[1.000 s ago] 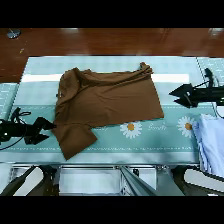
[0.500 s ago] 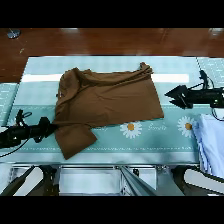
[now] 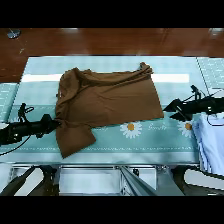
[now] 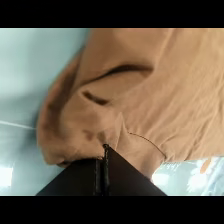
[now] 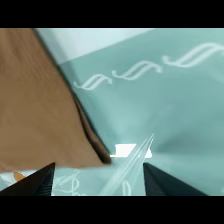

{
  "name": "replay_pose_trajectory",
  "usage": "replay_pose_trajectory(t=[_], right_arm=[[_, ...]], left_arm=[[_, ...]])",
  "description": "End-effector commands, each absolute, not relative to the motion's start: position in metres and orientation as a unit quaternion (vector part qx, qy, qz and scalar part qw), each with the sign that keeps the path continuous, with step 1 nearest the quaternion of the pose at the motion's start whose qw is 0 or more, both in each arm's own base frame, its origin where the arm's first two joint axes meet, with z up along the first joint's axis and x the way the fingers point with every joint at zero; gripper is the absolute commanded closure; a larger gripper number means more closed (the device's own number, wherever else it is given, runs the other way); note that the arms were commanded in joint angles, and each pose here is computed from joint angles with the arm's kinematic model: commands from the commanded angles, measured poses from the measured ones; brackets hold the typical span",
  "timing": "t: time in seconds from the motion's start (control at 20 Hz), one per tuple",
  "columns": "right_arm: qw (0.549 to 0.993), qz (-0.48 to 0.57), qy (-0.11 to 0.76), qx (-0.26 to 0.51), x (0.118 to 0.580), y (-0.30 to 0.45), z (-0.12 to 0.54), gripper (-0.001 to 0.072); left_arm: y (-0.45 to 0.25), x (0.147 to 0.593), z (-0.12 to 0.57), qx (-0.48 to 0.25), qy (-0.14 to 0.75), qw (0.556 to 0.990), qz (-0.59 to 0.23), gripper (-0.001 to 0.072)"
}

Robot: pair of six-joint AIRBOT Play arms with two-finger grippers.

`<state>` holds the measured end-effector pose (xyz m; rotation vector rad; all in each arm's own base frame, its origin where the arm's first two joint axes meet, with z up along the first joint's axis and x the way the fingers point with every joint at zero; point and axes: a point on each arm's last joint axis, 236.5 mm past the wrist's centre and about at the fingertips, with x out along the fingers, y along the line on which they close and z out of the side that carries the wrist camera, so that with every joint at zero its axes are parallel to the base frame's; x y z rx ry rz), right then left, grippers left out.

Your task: Fold the shirts.

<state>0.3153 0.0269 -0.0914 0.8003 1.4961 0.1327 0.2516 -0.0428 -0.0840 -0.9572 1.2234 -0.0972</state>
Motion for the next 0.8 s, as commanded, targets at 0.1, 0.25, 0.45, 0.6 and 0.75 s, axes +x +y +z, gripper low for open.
replay_pose_trajectory(t=[0.1, 0.25, 0.45, 0.6, 0.75], right_arm=[[0.649, 0.101, 0.668, 0.348, 0.338, 0.077, -0.098, 0.0086], [0.65, 0.134, 0.676, 0.32, 0.347, 0.103, -0.092, 0.0585], [0.708, 0.192, 0.625, 0.267, 0.403, 0.102, -0.013, 0.0694], [0.828, 0.208, 0.485, 0.187, 0.469, 0.084, 0.143, 0.0694], [0.926, 0.197, 0.305, 0.101, 0.471, 0.068, 0.318, 0.0694]], left_arm=[[-0.048, 0.256, -0.083, -0.423, 0.548, 0.719, -0.052, 0.069], [-0.048, 0.269, -0.069, -0.434, 0.531, 0.725, -0.06, 0.069], [-0.028, 0.33, 0.013, -0.399, 0.457, 0.788, -0.101, 0.069], [-0.02, 0.389, 0.163, -0.37, 0.314, 0.858, -0.168, 0.0691], [-0.023, 0.392, 0.321, -0.269, 0.175, 0.922, -0.217, 0.069]])
